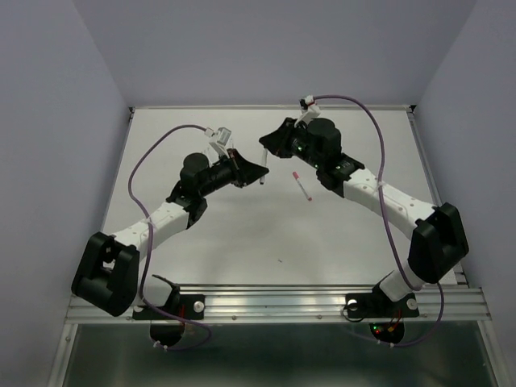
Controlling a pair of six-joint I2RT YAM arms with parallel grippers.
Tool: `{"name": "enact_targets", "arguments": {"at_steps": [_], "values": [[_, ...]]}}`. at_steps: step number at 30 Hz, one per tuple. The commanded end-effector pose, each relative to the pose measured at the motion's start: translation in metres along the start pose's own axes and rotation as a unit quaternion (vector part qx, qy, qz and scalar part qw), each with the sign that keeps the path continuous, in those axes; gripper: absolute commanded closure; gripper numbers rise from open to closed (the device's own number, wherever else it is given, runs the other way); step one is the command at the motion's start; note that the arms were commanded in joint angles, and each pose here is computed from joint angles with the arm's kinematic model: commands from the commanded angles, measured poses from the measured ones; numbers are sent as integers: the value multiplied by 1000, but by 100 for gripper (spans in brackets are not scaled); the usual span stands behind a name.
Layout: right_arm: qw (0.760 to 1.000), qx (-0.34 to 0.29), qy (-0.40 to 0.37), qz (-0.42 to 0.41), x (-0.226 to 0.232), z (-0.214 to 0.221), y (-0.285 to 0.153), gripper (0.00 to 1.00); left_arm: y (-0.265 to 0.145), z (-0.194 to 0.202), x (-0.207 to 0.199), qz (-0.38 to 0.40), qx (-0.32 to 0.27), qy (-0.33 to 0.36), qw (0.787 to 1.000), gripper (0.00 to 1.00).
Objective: Open the pen caps
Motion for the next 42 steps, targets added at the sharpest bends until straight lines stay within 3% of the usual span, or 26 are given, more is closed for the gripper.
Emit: {"name": "enact_targets", "arguments": {"at_steps": [1, 7, 10, 14, 19, 24, 29, 38, 42], "values": [[973, -194, -21, 126, -57, -91, 14, 99, -20, 20, -13, 40, 23, -21, 999, 100], [963, -221, 10, 157, -107, -138, 21, 99, -31, 44, -10, 31, 54, -53, 997, 100], [962, -216, -2, 168, -120, -142, 24, 99, -33, 50, -6, 6, 60, -59, 996, 100], [959, -167, -23, 228, -147, -123, 26, 99, -28, 49, 16, -119, 75, -63, 988, 100], [941, -114, -38, 315, -189, -90, 17, 99, -25, 31, 62, -350, 118, -67, 927, 100], [927, -73, -50, 364, -218, -67, 15, 97, -41, 28, 104, -432, 137, -113, 884, 100], [906, -23, -51, 420, -250, -44, 19, 94, -70, 22, 139, -552, 127, -125, 814, 100], [894, -12, -54, 445, -269, -32, 20, 91, -97, 7, 163, -615, 106, -144, 768, 100], [896, -7, -56, 441, -268, -31, 20, 80, -107, 5, 171, -636, 95, -143, 752, 100]]}}
Point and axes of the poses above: each gripper's point midway between its finger pads, its own y axis out along the fingers, its own x axis along the line the jaws close on, z = x × y, the point moved 9 cm from there along -y, back along the fingers, and after that the axes turned 13 degrees about y, right-handed, at the moved point
